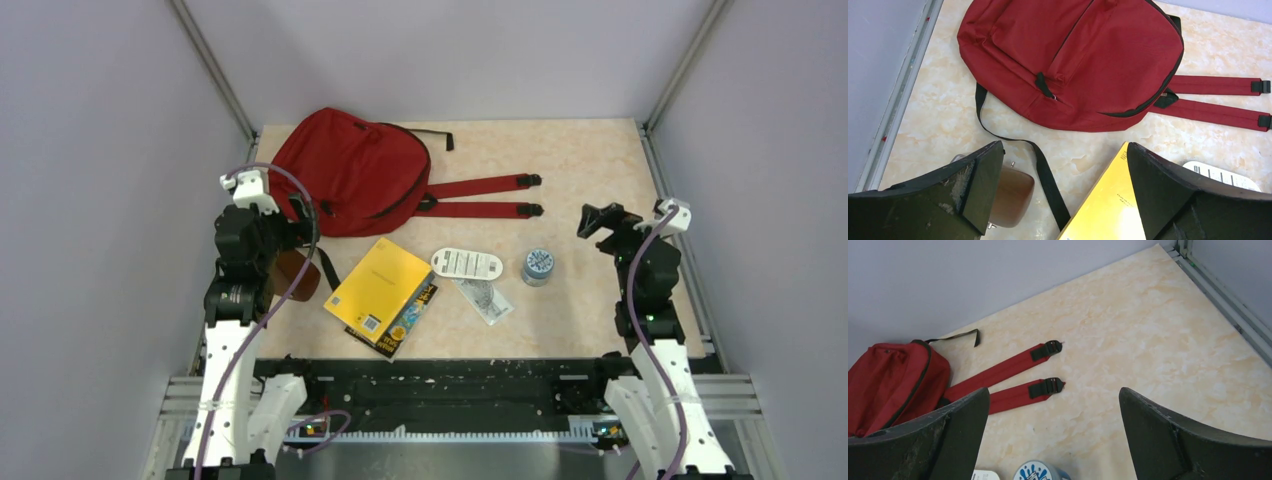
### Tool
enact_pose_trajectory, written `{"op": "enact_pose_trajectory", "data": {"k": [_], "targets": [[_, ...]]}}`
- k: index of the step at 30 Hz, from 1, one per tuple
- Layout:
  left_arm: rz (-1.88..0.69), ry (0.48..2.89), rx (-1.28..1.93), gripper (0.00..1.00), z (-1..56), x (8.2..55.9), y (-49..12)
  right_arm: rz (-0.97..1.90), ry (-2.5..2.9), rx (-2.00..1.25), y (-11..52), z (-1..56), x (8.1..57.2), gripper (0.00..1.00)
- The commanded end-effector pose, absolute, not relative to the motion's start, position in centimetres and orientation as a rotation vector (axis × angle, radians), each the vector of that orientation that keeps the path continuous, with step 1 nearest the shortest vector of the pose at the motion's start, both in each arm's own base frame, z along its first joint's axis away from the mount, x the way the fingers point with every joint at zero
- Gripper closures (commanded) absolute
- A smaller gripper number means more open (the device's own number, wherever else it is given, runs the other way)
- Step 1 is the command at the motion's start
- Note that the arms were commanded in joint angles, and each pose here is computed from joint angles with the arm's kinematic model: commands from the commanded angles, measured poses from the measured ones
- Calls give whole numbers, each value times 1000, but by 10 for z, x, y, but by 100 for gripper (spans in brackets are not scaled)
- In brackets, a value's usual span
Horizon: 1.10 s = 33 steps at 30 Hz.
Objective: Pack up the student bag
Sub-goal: Pick up the student bag at the center of the board.
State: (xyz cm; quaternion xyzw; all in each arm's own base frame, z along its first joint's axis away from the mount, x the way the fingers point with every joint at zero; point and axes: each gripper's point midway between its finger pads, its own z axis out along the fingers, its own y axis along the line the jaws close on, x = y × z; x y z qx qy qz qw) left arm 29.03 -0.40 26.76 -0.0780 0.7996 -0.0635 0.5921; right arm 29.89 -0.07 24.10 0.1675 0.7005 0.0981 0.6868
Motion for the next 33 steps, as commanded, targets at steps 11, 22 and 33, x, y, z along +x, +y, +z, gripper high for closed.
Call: {"op": "enact_pose_trajectory", "data": {"k": [11,22,33], "targets": [[-82,1818,-191,2,280,291,5,268,1588,363,7,235,303,1],[-187,1949,137,5,281,331,-87,312,1658,324,18,231,306,1],[-342,2188,268,3,211,408,-160,375,1684,312,28,227,311,1]]}}
